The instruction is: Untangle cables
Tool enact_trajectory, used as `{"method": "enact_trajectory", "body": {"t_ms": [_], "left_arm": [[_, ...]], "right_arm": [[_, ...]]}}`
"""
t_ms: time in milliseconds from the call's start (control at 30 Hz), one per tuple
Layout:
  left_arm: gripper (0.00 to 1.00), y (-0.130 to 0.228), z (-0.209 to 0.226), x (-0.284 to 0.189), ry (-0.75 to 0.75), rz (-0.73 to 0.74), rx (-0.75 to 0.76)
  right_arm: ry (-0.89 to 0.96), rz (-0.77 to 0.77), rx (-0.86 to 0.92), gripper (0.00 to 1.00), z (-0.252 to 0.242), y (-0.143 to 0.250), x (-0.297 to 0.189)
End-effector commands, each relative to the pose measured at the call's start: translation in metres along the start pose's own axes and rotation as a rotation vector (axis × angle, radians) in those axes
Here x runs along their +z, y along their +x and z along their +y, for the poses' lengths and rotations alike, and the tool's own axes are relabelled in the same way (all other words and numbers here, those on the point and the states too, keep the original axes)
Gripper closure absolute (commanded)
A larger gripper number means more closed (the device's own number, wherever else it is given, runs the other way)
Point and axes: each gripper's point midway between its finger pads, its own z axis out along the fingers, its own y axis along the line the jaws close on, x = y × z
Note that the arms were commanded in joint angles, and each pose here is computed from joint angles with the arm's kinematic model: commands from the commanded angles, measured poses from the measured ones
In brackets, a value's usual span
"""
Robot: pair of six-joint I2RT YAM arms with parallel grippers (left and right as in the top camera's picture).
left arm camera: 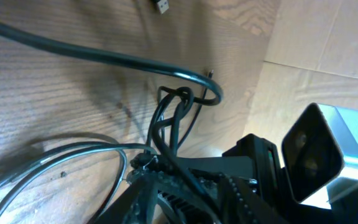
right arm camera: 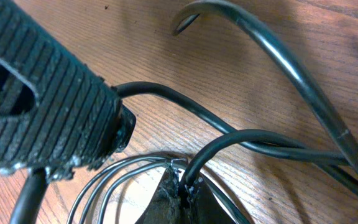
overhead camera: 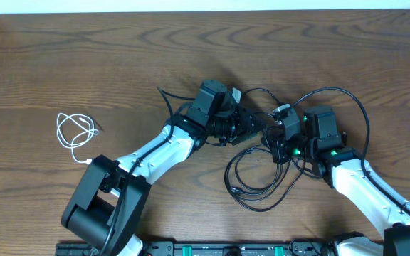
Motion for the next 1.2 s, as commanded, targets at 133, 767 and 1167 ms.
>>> {"method": "enact_trajectory", "body": {"t_ms": [133,767,1167], "left_arm": [[0.71,0.002,-0.007,0.001,0.035,0.018,-0.02],[0.75,-0.001,-0.01,0.001,0.041,0.001,-0.043],[0.8,0.013,-0.014,0.01,0.037,0.033,-0.112]], "right_arm": [[0.0,0.004,-0.017,0.99,0.001,0.001,0.001],[0.0,0.004,-0.018,0.99,0.001,0.001,0.001],[0.0,0.004,-0.017,0.99,0.001,0.001,0.001]]}}
